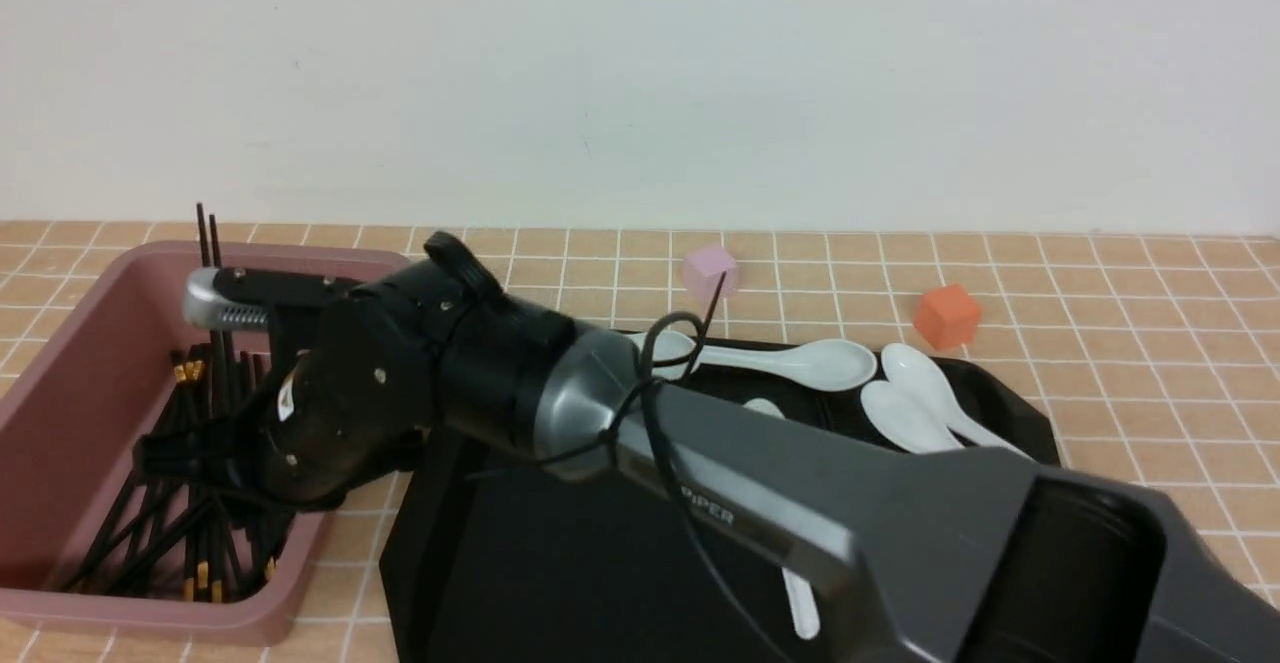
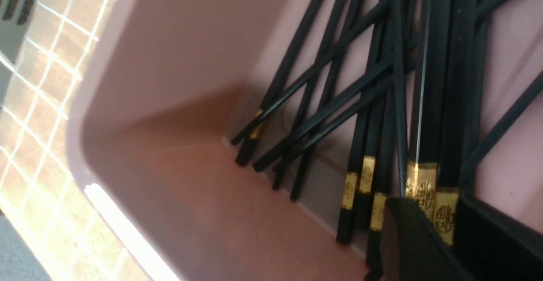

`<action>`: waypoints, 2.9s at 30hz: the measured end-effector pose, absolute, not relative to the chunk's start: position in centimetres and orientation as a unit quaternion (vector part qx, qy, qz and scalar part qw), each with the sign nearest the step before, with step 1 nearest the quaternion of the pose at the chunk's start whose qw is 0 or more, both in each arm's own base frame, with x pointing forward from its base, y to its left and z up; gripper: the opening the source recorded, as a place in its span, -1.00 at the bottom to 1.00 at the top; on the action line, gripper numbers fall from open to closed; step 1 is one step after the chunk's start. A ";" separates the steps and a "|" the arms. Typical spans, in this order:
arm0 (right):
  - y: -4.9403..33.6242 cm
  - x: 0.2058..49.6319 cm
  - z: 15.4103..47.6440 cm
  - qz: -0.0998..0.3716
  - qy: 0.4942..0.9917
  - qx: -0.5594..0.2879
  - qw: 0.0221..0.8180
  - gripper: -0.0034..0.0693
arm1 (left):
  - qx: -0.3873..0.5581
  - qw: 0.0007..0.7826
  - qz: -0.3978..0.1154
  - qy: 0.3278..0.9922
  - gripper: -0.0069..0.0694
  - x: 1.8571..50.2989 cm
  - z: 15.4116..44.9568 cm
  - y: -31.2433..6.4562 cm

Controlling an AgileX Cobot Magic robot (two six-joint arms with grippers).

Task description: On brown tablecloth take chopsticks from black tray and put them in box.

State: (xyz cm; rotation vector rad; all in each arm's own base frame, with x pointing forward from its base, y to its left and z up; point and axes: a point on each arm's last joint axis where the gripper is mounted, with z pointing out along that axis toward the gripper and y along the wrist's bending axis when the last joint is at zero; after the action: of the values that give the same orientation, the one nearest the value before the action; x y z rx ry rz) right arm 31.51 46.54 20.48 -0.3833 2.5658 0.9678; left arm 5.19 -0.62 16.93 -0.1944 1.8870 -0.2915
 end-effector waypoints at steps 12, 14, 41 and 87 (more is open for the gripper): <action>45.6 30.3 23.0 0.313 0.908 -0.222 0.170 0.23 | -0.083 0.574 -0.124 0.805 -0.19 5.2 16.9 -0.6; 44.6 29.6 25.1 0.290 0.906 -0.265 0.160 0.02 | -0.083 0.574 -0.124 0.805 -0.19 5.2 16.9 -0.6; 10.0 8.1 41.8 0.267 0.774 -0.298 0.490 -0.94 | -0.083 0.574 -0.125 0.805 -0.19 5.2 16.9 -0.6; 4.0 3.8 22.6 0.281 0.702 -0.301 0.581 -0.82 | -0.083 0.574 -0.125 0.805 -0.19 5.2 16.9 -0.6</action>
State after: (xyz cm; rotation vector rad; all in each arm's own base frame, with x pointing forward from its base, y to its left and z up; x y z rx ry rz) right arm 3.84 3.98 22.62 -0.7029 1.6401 0.6567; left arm 5.19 -0.63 16.93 -0.1950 1.8869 -0.2923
